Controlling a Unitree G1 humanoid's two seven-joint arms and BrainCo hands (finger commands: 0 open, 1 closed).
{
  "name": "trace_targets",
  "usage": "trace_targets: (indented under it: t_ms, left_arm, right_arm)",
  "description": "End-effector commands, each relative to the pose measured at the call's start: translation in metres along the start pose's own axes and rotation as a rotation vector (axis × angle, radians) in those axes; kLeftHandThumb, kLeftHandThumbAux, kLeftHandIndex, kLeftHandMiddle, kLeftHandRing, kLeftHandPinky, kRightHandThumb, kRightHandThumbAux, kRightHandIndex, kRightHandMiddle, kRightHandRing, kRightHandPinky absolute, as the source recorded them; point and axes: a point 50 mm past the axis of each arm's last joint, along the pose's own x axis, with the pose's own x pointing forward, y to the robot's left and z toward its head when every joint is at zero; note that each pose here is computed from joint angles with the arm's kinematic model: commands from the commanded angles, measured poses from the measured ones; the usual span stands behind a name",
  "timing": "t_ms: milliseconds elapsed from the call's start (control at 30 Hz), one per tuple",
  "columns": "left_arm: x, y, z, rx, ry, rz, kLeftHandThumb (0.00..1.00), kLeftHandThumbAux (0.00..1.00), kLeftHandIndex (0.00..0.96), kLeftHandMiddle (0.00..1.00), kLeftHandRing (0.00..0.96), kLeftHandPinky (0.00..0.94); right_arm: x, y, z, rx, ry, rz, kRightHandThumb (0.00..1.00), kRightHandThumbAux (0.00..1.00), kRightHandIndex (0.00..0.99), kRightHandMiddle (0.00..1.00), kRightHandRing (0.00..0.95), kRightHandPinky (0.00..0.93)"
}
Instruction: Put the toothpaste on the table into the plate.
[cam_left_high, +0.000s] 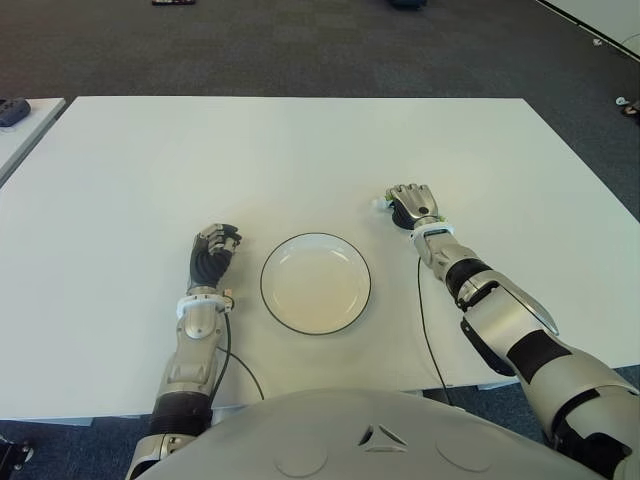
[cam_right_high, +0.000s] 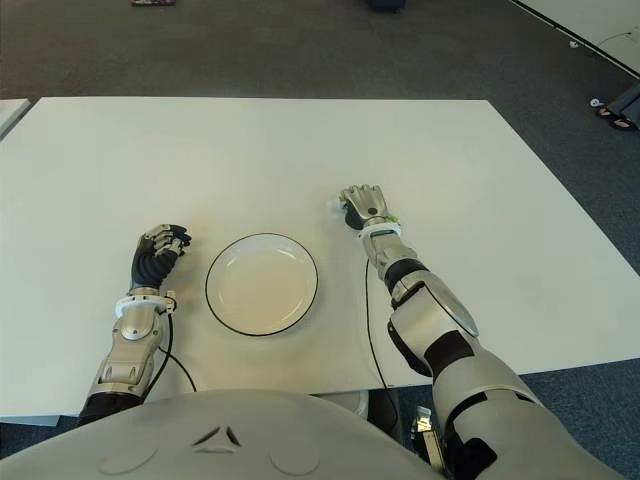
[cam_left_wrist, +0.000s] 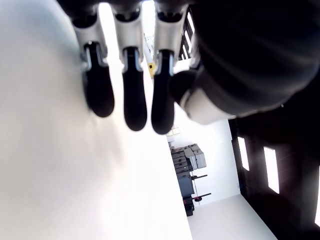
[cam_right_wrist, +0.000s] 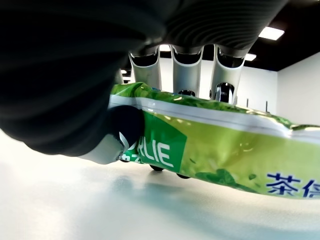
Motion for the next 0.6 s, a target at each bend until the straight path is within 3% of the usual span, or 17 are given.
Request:
trace_targets:
  t_ms: [33,600]
  left_arm:
    - [-0.0022,-0.0003,-0.0043,-0.004,0.03,0.005,0.695,0.724,0.425,0.486,0.483,0.473]
    - [-0.0014,-0.0001,-0.0034,-0.018,0.034,0.01,0.697,0.724,0.425,0.501,0.493,0.472]
  right_arm:
    - [-0.0028,0.0018,-0.0016,0.048,0.005,-0.011,0.849,0.674,0.449,0.465,0.577,0.57]
    - [-0.0007,-0.0044,-0.0054,0.113,0.018,-0.038,0.85,0.671,0.423,0.533,0.654,0.661]
